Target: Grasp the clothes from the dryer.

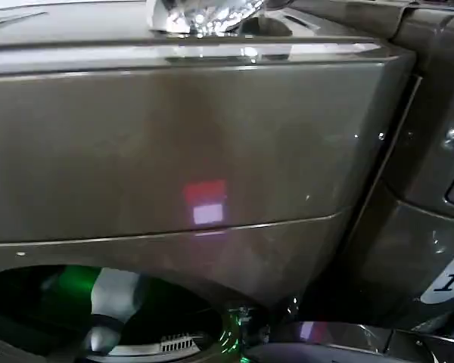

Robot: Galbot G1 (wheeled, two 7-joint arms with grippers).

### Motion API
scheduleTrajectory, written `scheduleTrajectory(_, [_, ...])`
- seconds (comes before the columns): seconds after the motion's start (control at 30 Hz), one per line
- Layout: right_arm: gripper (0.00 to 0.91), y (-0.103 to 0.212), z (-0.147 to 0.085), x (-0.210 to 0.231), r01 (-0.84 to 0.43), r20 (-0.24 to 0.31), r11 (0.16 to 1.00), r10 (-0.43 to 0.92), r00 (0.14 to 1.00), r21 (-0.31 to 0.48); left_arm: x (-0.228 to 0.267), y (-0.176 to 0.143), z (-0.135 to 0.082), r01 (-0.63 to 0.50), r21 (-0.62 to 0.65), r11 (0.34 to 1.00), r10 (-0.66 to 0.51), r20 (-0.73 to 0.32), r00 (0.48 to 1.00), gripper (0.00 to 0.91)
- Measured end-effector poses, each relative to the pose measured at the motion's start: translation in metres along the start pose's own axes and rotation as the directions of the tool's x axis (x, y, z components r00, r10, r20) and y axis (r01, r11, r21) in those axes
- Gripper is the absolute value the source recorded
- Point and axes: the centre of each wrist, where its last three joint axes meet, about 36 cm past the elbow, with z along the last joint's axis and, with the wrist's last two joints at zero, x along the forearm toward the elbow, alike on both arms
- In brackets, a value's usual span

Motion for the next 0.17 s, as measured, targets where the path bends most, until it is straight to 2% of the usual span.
scheduleTrajectory(0.17, [0.907,-0.0015,-0.0018,-0.0001,0.001,0.002,1.0,-0.001,1.0,0.004,0.0,-0.0006,-0.001,-0.002,-0.002,1.0,0.002,0.003,1.0,0.0])
